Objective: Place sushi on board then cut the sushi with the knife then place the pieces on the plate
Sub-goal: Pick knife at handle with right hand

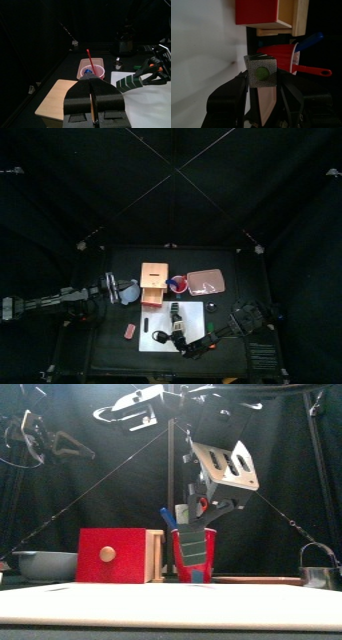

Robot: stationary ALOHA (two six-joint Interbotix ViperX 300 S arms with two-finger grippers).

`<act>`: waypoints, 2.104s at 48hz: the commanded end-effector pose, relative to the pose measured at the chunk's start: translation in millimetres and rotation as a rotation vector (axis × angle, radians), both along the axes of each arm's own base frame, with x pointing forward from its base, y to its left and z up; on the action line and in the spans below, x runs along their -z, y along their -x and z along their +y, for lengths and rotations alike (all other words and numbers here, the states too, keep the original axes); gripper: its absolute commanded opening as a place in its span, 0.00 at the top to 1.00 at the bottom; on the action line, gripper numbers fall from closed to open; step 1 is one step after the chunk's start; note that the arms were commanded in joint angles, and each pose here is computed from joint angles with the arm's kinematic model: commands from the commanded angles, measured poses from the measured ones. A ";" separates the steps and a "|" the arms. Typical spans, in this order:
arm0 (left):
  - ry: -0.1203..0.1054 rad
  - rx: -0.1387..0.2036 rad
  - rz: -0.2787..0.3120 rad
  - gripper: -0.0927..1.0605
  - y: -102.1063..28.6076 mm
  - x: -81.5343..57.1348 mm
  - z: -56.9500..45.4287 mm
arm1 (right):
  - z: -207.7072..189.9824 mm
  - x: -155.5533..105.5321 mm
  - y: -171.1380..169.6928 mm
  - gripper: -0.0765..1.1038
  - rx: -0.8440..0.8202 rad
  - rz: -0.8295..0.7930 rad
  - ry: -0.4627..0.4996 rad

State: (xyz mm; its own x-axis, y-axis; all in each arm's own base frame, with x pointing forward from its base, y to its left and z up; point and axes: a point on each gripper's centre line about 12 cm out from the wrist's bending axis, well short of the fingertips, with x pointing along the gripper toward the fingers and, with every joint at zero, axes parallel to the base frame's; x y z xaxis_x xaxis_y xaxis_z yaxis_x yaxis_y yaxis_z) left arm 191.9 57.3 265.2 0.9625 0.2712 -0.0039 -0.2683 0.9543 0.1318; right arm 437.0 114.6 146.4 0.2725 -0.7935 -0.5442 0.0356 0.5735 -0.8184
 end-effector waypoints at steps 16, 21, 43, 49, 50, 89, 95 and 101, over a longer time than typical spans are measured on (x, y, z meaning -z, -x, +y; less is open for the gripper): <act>-0.004 -0.002 -0.018 0.85 -1.6 -5.8 1.1 | 23.6 -5.0 -7.5 0.15 0.001 -0.044 -0.292; -0.001 -0.003 -0.019 0.85 -1.6 -5.8 1.1 | 27.7 -8.0 -9.6 0.09 0.008 -0.049 -0.328; -0.003 -0.001 -0.034 0.85 -2.2 -9.3 0.9 | 3.4 -96.4 7.6 0.08 0.137 -0.323 -0.535; -0.001 0.000 -0.040 0.85 -2.2 -9.9 0.8 | -15.1 -110.9 24.6 0.08 0.173 -0.361 -0.706; -0.001 0.002 -0.041 0.85 -2.2 -10.1 0.5 | -18.5 -113.3 27.3 0.08 0.172 -0.369 -0.731; 0.009 -0.002 -0.052 0.85 -22.8 -21.3 8.0 | -244.3 -156.4 140.6 0.09 0.027 -0.490 -0.877; 0.016 -0.009 -0.053 0.85 -22.6 -21.0 9.6 | -267.1 -148.5 129.1 0.09 -0.021 -0.396 -0.888; 0.029 -0.014 -0.056 0.85 -22.3 -20.4 10.1 | -280.2 -141.0 116.9 0.09 -0.059 -0.334 -0.879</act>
